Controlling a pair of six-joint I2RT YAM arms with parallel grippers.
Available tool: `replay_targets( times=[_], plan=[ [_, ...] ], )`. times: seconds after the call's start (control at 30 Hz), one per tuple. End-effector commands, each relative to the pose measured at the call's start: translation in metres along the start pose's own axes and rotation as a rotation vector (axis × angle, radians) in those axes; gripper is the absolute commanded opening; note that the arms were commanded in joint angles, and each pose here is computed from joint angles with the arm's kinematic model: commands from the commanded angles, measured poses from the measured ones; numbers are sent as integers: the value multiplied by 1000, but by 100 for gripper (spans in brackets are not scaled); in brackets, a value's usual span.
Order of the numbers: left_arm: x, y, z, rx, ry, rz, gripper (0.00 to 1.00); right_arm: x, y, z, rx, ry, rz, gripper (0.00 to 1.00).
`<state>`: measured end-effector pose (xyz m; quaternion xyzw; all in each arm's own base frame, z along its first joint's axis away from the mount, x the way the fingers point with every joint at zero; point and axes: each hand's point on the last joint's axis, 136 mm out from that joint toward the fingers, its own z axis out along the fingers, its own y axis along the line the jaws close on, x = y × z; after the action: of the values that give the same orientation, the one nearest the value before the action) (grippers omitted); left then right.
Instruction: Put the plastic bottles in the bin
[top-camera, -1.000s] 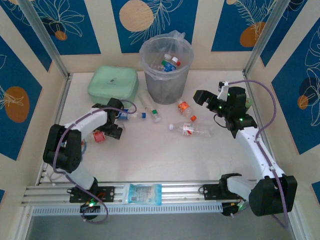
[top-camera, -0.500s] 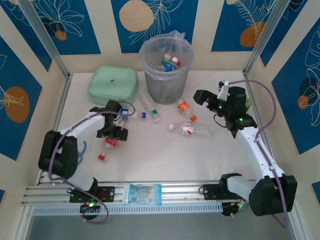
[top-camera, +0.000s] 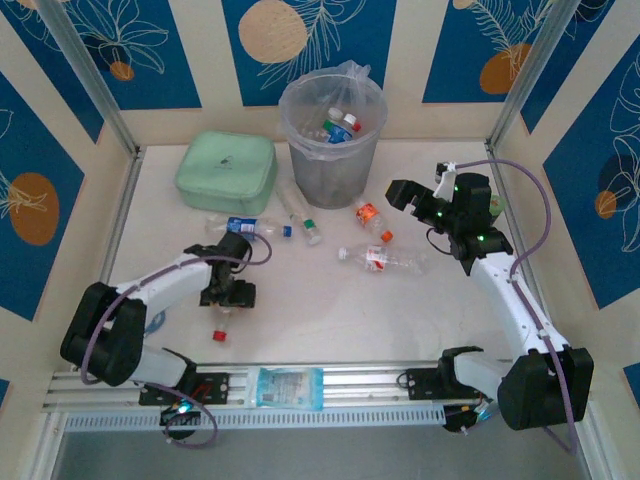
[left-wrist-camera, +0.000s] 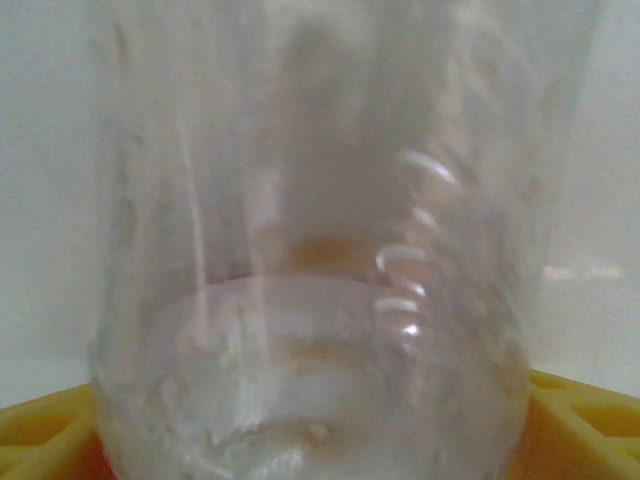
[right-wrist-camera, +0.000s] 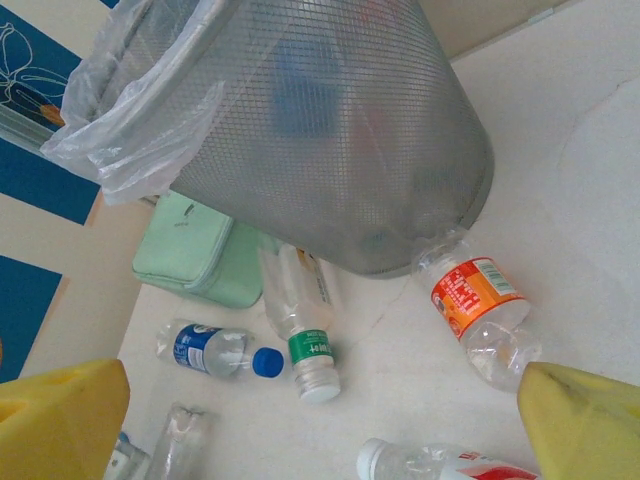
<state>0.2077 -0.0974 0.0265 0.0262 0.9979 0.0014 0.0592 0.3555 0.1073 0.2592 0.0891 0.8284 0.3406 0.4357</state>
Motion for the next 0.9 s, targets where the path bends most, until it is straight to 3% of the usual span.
replay_targets(
  times=[0.0,0.23,0.4,0.57,0.73,0.87],
  plan=[
    [4,-6,-7,7,-35,-47,74,3,2,2,-12,0,3,100],
    [-13,-19,-35,36,-123,-12,54,3,7,3,-24,-2,1,100],
    [-26,-38,-61,95,-167,30,52,0,10,-3,-22,-15,-6,100],
    [-43,-89,-107,284,-293,130,51,-3,28,-11,-96,-14,-32,100],
    [-51,-147,-146,508,-412,272,42,20,50,-20,-203,152,-181,97],
    [-52,-187,-162,642,-507,389,34,50,84,-43,-417,301,-206,95]
  ],
)
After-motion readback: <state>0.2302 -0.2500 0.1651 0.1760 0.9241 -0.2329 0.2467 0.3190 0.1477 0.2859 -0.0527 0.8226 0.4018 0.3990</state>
